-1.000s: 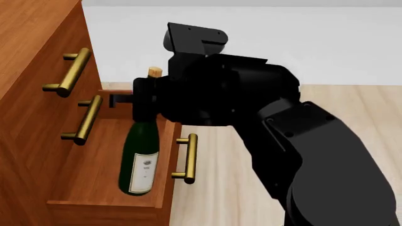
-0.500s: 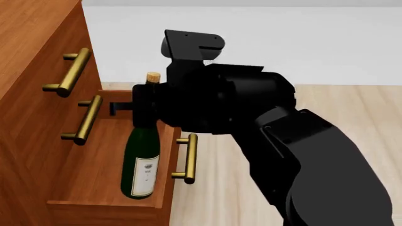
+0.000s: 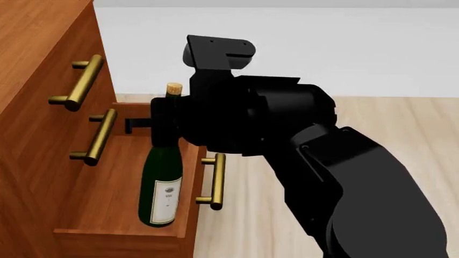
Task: Put the wine bottle in the bottom drawer of the cabinet.
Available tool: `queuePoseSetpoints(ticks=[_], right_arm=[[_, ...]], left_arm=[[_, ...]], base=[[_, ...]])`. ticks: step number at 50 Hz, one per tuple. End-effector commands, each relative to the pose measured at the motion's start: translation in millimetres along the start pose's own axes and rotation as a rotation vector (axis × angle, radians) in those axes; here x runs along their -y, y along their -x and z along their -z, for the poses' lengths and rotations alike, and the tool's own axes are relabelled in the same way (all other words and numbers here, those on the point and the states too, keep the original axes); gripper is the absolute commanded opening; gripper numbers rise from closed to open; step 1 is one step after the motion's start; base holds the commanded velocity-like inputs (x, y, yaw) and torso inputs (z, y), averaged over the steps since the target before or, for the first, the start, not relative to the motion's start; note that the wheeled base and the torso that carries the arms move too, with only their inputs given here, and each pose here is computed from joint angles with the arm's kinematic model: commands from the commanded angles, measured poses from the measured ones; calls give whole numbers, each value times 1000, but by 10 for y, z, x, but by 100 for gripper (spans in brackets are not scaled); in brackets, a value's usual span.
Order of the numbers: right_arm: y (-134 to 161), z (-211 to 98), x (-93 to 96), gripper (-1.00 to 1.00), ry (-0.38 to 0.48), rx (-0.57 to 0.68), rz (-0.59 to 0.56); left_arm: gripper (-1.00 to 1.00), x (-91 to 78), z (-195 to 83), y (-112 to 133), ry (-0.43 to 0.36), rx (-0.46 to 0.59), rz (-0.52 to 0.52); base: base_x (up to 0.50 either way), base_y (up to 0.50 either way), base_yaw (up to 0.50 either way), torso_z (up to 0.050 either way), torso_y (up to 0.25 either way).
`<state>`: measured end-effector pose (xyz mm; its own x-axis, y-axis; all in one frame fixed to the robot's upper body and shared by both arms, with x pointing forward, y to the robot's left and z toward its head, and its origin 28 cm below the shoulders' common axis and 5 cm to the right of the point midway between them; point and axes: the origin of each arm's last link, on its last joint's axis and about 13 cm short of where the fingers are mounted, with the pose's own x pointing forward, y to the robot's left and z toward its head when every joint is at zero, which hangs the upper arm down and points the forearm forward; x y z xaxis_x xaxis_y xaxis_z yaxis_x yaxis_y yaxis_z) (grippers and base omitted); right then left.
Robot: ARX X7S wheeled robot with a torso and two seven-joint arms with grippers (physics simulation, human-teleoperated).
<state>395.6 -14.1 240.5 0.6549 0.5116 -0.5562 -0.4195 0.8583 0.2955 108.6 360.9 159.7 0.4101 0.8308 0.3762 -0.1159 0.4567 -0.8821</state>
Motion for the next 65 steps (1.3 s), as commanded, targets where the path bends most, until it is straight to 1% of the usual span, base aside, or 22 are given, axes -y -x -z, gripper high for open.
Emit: queuePoseSetpoints(ticks=[1,24,28,32,35,36,43,44,45,47,48,53,57,65], right_arm=[[19,-45,-20,-100,-1,22,-21],[19,-45,-20,-100,-1,22,-21],[19,-45,-20,-100,-1,22,-21],[19,-45,-20,-100,-1,22,-21],[19,-45,-20,-100,-1,22,-21],[19,-45,-20,-100,-1,22,-21],[19,-45,-20,-100,-1,22,-21],[-233,467,-62,-100,94,-142,-94],[-235,455,2,-100,186,-137,-39],[-232,449,1,-100,185,-136,-44],[-231,450,3,-100,195,-140,-48],[-233,451,6,-100,197,-136,-36],[-230,446,-6,-100,224,-139,-42],[-213,408,-7,-100,220,-127,-21]], left_arm=[[100,-6,4,-2,-2,-1,-1],[100,-9,1,-8,-10,-4,0],[100,-6,1,-10,-18,-5,-1],[100,3,5,-11,-49,-9,-7],[100,11,6,-11,-59,-6,2],[100,14,13,-14,-91,-11,-7],[100,13,17,-12,-91,-9,-2],[100,13,17,-12,-91,-7,0],[100,14,20,-13,-97,-8,-3],[100,8,19,-11,-84,-7,-2],[100,13,24,-14,-113,-10,-6],[100,4,24,-9,-83,-5,-4],[100,8,28,-11,-88,-7,-7],[100,3,27,-9,-86,-5,-4]], base=[[0,0,0,0,0],[0,0,0,0,0],[0,0,0,0,0],[0,0,0,0,2],[0,0,0,0,-178],[0,0,0,0,-250],[0,0,0,0,-250],[0,0,0,0,-250],[0,0,0,0,-250],[0,0,0,0,-250],[0,0,0,0,-250],[0,0,0,0,-250],[0,0,0,0,-250],[0,0,0,0,-250]])
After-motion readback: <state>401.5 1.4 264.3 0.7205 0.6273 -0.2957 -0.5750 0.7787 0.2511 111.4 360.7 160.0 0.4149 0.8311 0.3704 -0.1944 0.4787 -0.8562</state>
